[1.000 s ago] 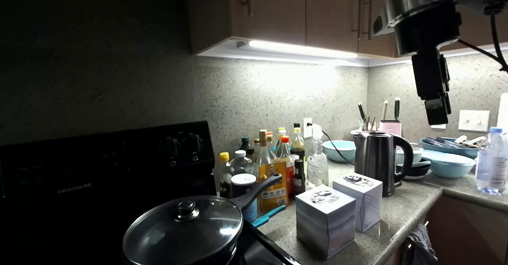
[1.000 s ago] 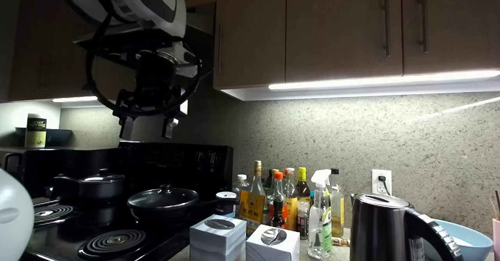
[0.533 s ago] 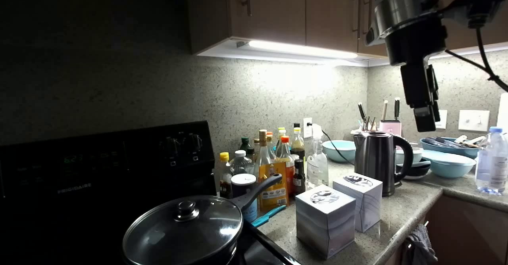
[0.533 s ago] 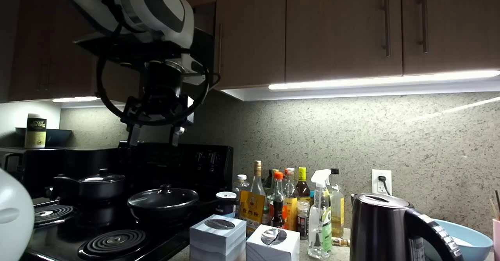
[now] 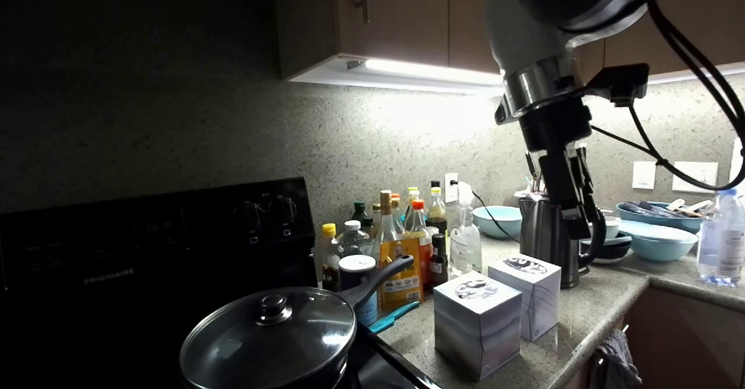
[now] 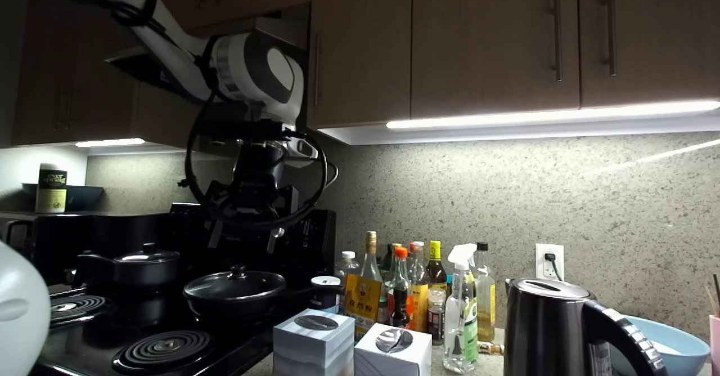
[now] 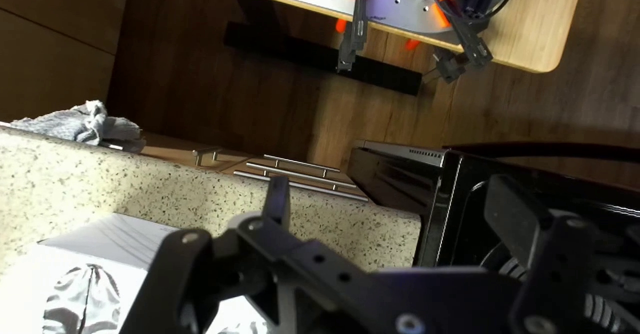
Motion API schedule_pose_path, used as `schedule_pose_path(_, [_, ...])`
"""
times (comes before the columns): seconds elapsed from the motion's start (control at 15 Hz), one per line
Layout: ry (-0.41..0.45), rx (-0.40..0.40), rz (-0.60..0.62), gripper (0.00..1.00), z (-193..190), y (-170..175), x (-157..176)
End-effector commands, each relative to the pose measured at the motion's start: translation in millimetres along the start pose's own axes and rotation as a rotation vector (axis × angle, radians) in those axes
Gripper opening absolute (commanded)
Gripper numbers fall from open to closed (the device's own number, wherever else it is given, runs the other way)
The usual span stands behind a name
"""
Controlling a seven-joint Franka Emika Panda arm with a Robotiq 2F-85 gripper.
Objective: Put the left tissue box on the right tissue box
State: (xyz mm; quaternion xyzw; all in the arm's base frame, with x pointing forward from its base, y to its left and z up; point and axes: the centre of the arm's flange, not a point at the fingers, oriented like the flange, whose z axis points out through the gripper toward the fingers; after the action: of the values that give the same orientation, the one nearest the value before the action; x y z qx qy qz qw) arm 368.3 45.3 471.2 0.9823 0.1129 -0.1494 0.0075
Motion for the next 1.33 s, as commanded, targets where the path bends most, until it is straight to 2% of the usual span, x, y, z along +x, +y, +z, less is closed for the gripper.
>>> schedule_pose_path(0.0, [-0.002,0.001,-0.001,1.00,-0.1,0.3,2.2])
schedule_pose_path(0.2, [0.001,0.000,-0.001,1.00,-2.3,0.5,2.7])
schedule_pose_path(0.33, [-0.012,0.049,0.029,1.00,6.8,-3.6,14.8])
schedule_pose_path(0.53, [0.034,0.062,0.103,1.00,22.2,-1.1,37.0])
schedule_pose_path(0.8, [0.133,-0.007,0.215,1.00,43.1,12.5,73.1])
schedule_pose_path(0.93, [0.180,0.002,0.261,1.00,44.5,19.5,83.3])
schedule_pose_path(1.0, [0.178,0.035,0.263,1.00,39.6,19.5,79.1])
schedule_pose_path(1.07, [0.157,0.024,0.225,1.00,40.7,17.4,78.4])
schedule_pose_path(1.27, [0.158,0.028,0.237,1.00,40.9,20.3,80.0])
